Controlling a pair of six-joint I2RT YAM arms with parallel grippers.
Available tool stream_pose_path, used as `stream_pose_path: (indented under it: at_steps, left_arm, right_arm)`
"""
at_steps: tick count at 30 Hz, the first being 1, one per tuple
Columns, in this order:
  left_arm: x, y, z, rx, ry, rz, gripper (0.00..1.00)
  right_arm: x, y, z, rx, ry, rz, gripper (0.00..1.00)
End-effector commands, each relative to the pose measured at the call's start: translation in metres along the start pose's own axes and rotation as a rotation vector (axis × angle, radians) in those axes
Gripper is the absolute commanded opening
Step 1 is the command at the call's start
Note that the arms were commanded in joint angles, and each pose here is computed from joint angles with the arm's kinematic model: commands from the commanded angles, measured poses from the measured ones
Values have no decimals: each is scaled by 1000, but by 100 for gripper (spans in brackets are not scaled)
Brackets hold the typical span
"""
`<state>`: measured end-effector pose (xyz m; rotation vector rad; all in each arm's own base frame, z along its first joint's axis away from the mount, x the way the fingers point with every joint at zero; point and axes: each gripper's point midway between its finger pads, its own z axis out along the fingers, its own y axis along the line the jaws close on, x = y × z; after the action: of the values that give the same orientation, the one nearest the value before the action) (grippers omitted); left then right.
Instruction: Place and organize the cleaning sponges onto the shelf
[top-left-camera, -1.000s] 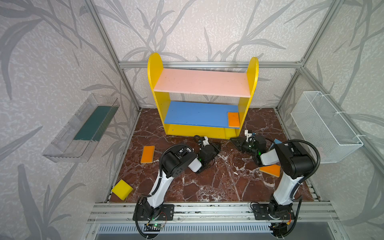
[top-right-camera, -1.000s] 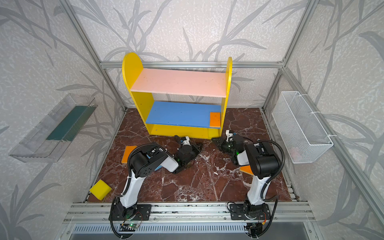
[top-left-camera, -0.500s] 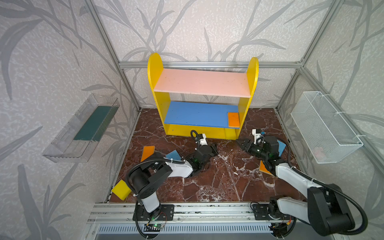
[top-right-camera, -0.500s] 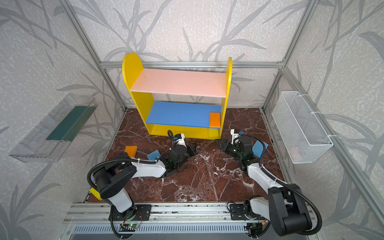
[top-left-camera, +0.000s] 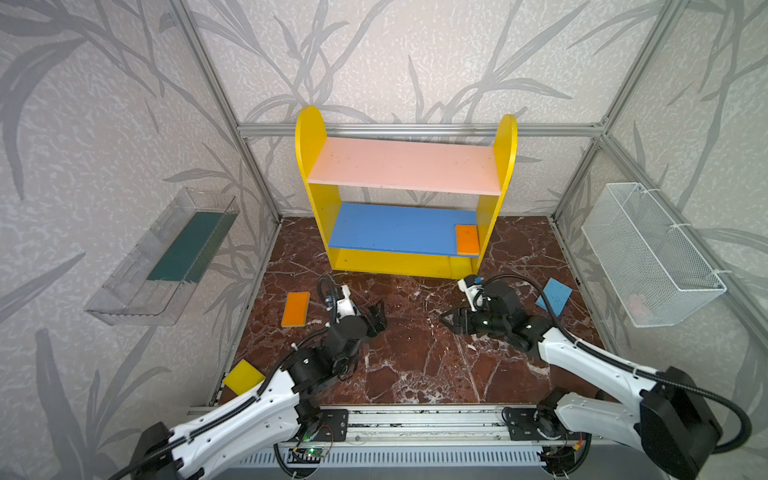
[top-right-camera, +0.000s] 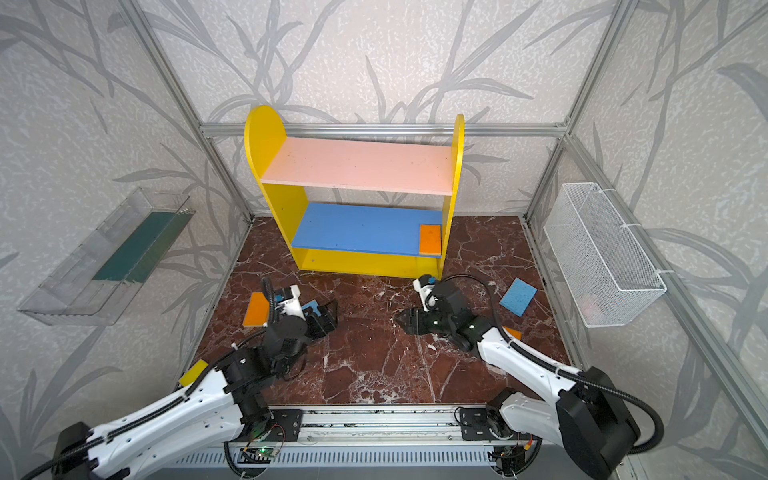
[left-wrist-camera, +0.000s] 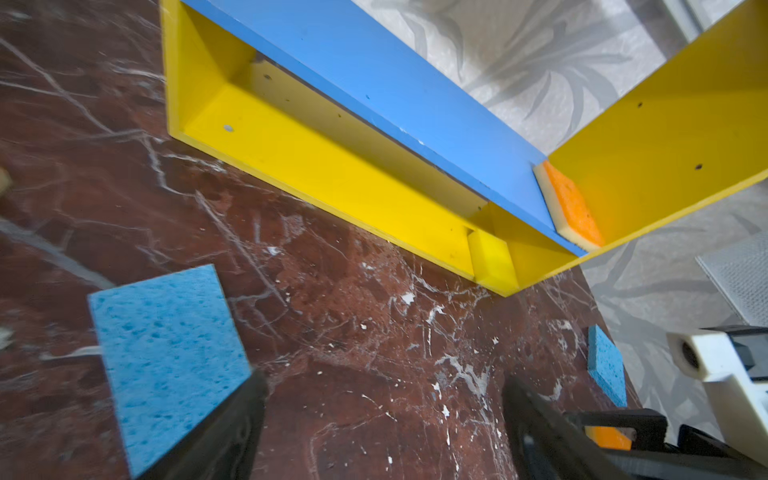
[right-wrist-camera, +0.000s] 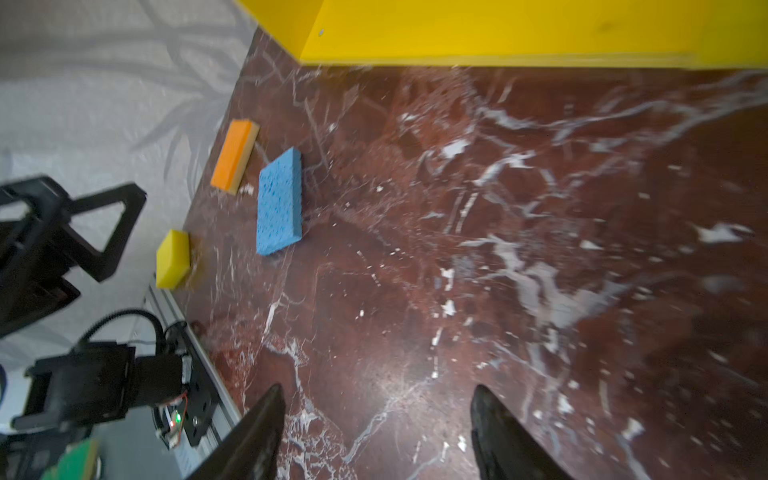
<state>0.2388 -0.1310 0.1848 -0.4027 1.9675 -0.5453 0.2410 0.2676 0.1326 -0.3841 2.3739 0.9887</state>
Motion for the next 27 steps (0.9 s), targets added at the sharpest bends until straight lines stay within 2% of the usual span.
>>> stream_pose_path:
  at_steps: [1,6,11,21,27]
  left_arm:
    - [3,57,-18,-187,-3,68,96]
    - [0,78,-33,-199,-11,0,97]
    - [13,92,-35,-197,20,-57,97]
    - [12,97,-39,-198,21,-32,97]
    - [14,97,-39,-188,30,-30,96]
  right_arm:
    - [-10,31,34,2,24,-127,68]
    - [-5,79,99,-75,128,-207,67]
    - [13,101,153,-136,228,-205,62]
    - [32,99,200,-123,291,-195,61]
    - [36,94,220,-108,306,-182,53]
